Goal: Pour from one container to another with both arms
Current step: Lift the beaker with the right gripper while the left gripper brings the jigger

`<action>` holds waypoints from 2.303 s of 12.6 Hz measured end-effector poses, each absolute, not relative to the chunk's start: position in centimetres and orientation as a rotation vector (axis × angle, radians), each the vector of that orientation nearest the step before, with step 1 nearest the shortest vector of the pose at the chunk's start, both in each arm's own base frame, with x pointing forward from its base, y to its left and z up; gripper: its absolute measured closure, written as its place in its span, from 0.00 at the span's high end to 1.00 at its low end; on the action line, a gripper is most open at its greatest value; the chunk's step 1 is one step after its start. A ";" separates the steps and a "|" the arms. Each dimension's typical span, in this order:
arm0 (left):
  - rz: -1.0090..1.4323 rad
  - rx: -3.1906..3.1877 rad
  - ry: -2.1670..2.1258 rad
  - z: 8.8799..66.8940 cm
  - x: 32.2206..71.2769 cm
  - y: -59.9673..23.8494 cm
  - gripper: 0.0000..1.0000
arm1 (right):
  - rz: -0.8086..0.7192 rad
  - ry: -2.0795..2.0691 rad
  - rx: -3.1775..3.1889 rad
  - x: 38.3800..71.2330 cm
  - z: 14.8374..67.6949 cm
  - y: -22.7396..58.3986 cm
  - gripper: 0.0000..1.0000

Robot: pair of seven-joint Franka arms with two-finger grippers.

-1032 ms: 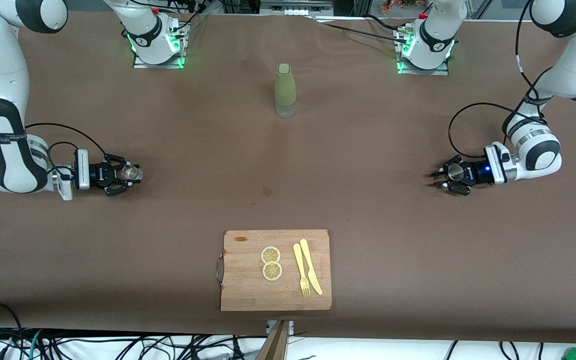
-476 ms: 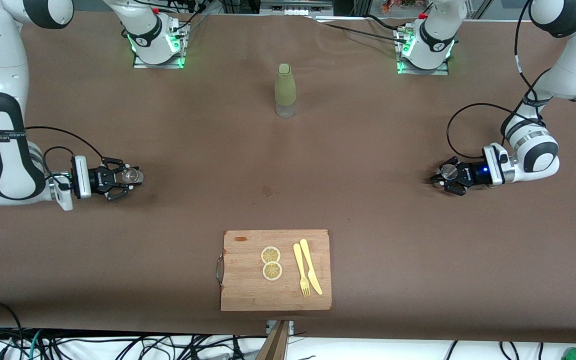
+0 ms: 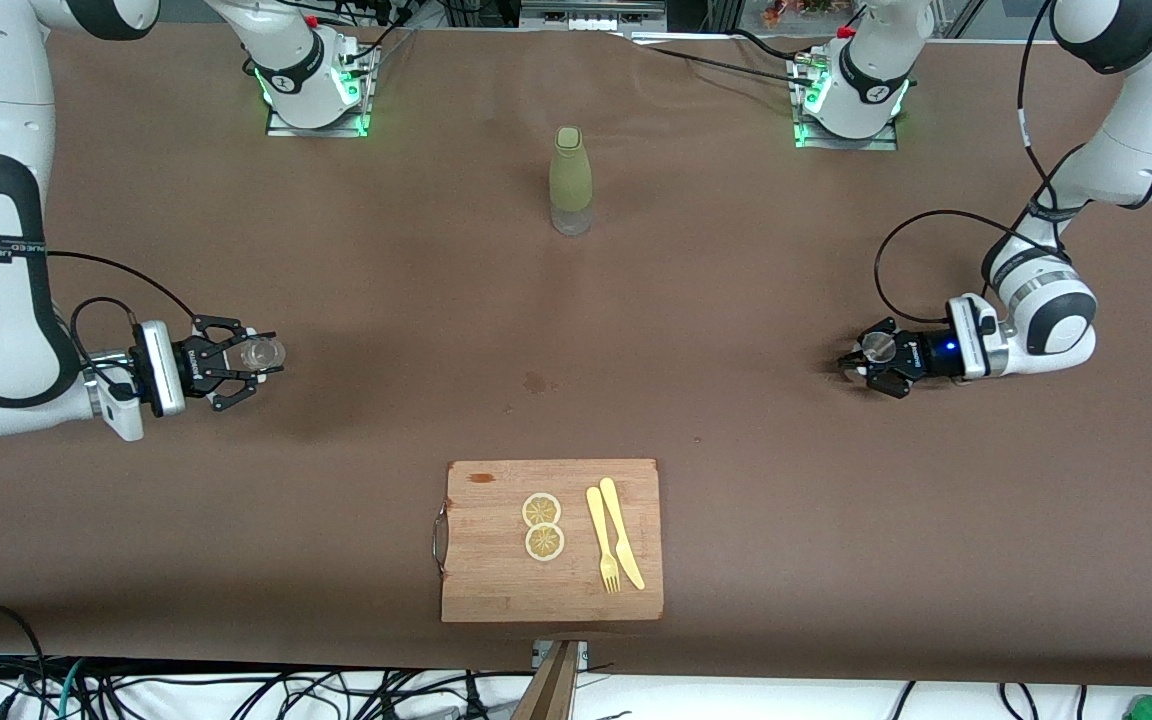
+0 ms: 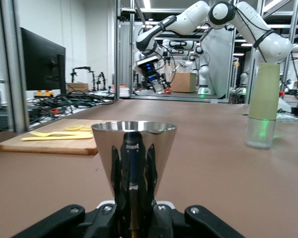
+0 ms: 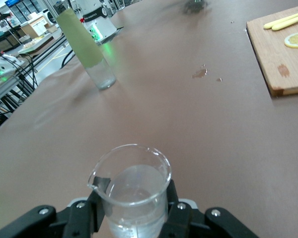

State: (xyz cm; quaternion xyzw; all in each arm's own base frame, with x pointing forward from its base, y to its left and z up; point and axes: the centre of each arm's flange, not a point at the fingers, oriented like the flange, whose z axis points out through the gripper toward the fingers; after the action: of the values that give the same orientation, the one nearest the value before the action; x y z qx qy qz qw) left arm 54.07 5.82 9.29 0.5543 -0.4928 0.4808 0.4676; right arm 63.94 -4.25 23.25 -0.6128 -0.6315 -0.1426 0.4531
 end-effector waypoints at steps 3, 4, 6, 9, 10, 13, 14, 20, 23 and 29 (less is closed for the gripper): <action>1.146 1.345 -1.180 9.6 55.1 1.1 0.09 | -0.302 -1.549 -1.549 65.2 25.0 -1.6 0.49; 1.144 1.344 -1.170 9.7 55.5 -0.7 0.09 | -0.286 -1.549 -1.560 65.6 25.6 -0.6 0.49; 1.136 1.355 -1.181 9.7 56.1 -4.2 0.09 | -0.257 -1.560 -1.574 66.5 26.9 2.0 0.49; 1.123 1.380 -1.162 10.8 57.2 -9.6 0.09 | -0.222 -1.589 -1.577 67.3 28.7 6.0 0.49; 1.115 1.376 -1.152 11.2 57.3 -11.9 0.09 | -0.205 -1.596 -1.576 67.3 29.1 7.6 0.49; 1.093 1.367 -1.129 11.8 57.2 -17.6 0.09 | -0.157 -1.605 -1.587 67.4 30.2 11.7 0.49; 1.087 1.363 -1.123 12.0 56.9 -19.6 0.09 | -0.142 -1.603 -1.597 67.4 30.7 12.9 0.49; 1.036 1.325 -1.196 11.4 56.3 -27.2 0.09 | -0.082 -1.586 -1.729 66.8 33.0 22.1 0.49; 1.052 1.323 -1.215 10.3 57.4 -29.5 0.09 | -0.069 -1.571 -1.784 66.2 33.7 25.6 0.49; 1.093 1.349 -1.236 9.4 58.3 -31.9 0.09 | -0.035 -1.559 -1.899 64.4 33.9 32.4 0.49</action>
State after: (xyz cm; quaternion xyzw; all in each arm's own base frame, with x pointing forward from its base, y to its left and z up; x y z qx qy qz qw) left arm 58.33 -31.89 9.36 0.5541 -0.5073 0.4488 0.4840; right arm 64.36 32.41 33.94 -0.7281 -0.5976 -0.0136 0.3356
